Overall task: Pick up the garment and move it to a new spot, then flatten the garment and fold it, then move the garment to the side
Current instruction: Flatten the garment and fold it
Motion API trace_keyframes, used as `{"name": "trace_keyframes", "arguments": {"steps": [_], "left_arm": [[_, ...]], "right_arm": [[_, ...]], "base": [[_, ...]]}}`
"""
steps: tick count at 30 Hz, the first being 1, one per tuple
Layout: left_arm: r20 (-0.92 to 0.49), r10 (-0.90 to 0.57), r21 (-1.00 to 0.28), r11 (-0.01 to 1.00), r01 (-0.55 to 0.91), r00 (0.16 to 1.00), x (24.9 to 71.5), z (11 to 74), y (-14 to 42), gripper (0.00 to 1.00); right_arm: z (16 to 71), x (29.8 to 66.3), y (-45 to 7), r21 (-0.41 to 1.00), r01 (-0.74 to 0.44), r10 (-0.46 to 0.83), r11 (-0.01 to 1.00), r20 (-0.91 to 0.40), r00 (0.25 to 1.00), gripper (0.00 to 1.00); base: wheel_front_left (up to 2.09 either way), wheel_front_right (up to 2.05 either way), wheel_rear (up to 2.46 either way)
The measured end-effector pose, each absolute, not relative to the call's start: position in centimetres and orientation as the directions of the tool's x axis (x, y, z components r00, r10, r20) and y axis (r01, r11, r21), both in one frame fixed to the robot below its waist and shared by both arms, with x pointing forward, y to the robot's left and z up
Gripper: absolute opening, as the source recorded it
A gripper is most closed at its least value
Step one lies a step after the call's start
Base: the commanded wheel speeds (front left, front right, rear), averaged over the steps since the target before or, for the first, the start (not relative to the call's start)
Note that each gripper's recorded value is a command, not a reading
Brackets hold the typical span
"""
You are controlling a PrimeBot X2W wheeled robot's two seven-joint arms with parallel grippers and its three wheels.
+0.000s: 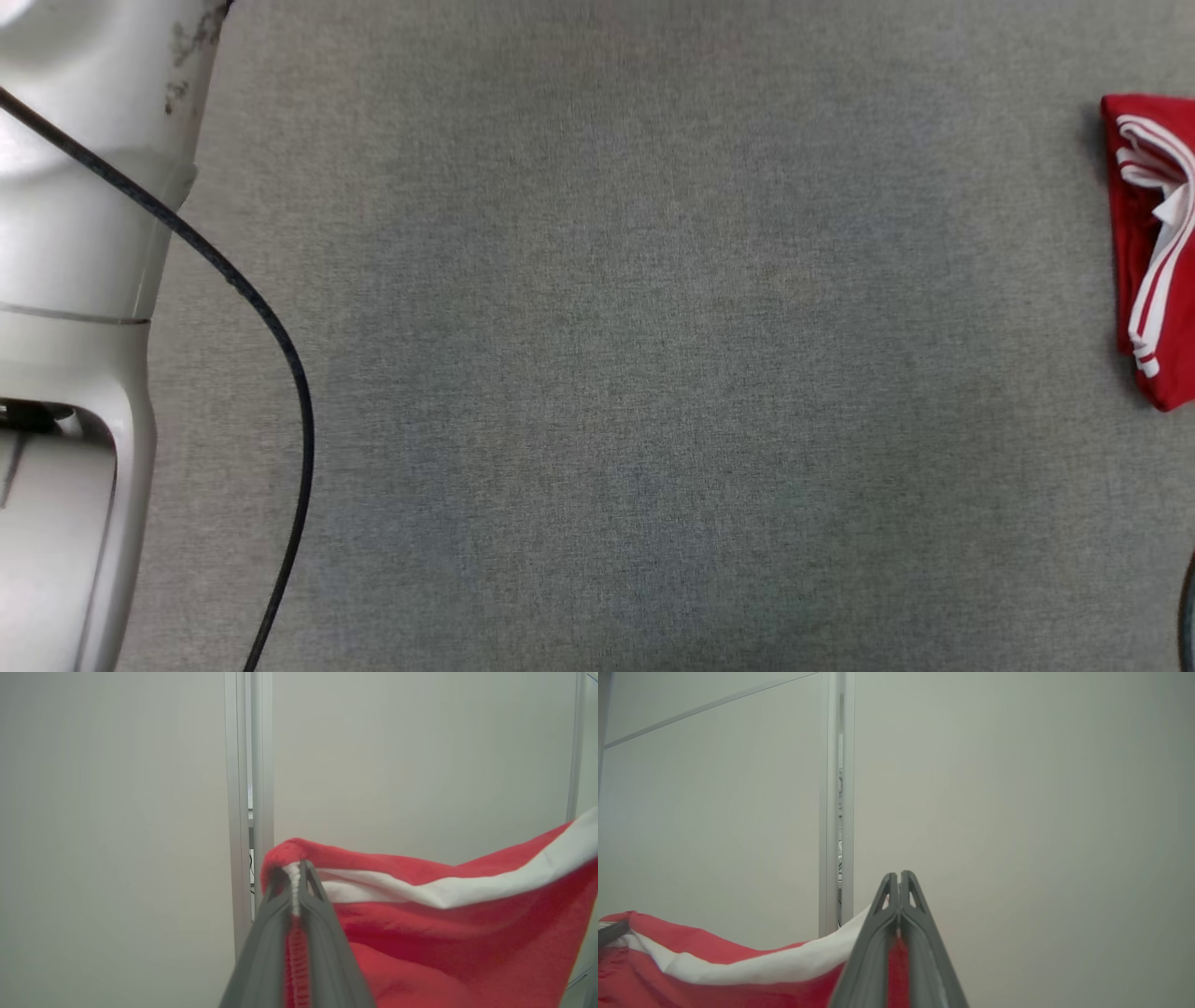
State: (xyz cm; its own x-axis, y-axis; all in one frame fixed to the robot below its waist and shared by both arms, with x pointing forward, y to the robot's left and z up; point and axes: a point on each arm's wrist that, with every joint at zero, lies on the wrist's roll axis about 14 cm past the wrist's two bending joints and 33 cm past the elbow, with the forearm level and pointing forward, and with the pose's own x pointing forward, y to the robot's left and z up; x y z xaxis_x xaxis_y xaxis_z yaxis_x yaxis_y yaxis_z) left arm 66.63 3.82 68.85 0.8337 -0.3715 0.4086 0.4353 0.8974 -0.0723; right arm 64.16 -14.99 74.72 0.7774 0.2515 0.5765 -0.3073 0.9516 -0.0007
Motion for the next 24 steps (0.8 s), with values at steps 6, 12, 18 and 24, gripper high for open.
{"name": "trace_keyframes", "arguments": {"steps": [6,12,18,24], "left_arm": [[0.326,-0.386,-0.112,0.890,0.441,0.863,67.9,63.8,2.9,0.00],[0.135,-0.419,-0.128,0.891,0.435,0.898,66.7,54.3,3.3,0.00],[0.005,-0.403,-0.147,0.905,0.399,0.915,64.5,49.4,4.8,0.00],[-0.095,-0.390,-0.151,0.915,0.374,0.916,61.7,46.8,5.7,0.00]], "right_arm": [[67.8,65.5,-14.1,0.024,-0.312,0.265,0.950,0.469,0.843,0.00],[57.4,65.4,-13.4,0.096,-0.313,0.281,0.945,0.254,0.926,0.00],[50.8,63.0,-12.9,0.111,-0.322,0.314,0.940,0.084,0.946,0.00],[47.1,60.1,-13.3,0.154,-0.302,0.311,0.941,-0.036,0.950,0.00]], "base": [[0.00,0.00,0.00],[0.00,0.00,0.00],[0.00,0.00,0.00],[0.00,0.00,0.00]]}}
